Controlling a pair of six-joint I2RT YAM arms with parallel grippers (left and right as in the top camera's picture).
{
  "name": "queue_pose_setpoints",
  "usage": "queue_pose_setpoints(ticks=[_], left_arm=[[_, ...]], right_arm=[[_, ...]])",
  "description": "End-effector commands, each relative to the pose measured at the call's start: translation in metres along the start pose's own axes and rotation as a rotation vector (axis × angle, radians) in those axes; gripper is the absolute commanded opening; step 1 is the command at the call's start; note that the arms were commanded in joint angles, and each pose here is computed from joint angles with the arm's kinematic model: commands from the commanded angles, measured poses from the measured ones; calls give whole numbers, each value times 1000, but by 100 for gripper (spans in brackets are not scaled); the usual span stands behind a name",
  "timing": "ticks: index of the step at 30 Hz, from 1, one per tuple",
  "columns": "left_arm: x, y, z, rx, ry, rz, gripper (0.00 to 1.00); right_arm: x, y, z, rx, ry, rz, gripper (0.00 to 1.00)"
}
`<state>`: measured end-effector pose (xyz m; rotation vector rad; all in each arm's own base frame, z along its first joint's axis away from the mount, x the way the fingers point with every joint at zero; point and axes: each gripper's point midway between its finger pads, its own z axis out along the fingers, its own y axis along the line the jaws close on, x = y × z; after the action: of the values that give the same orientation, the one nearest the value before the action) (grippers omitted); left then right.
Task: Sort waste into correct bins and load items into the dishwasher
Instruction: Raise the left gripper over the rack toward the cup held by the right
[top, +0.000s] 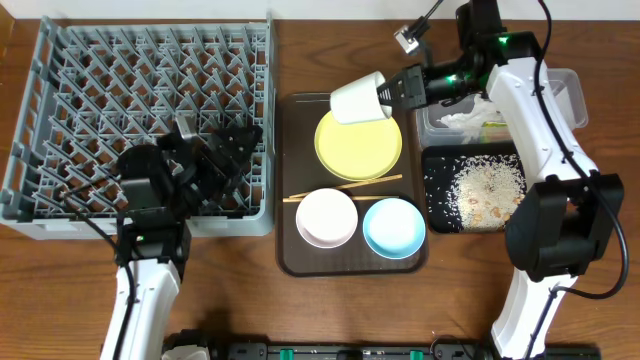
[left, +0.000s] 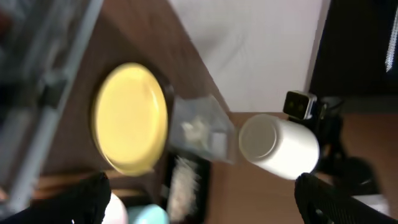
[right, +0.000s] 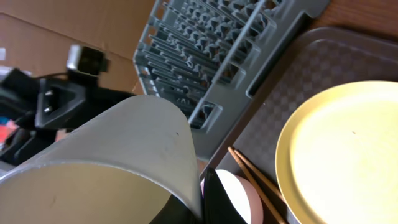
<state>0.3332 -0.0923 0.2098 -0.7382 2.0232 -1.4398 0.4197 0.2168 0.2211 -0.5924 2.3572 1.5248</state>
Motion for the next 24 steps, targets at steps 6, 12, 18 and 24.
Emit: queue_pose_setpoints(ticks=[6, 12, 18, 24], left_arm=[[12, -15, 0, 44, 95, -213, 95], [25, -21, -3, 63, 176, -294, 95], [36, -48, -9, 168, 274, -203, 95], [48, -67, -15, 245, 391, -163, 95]], right_arm=[[-3, 13, -1, -68, -14, -50, 1], [-2, 15, 2, -71, -8, -60, 1], [-3, 15, 3, -72, -10, -69, 1], [-9, 26, 1, -133, -34, -102, 1]])
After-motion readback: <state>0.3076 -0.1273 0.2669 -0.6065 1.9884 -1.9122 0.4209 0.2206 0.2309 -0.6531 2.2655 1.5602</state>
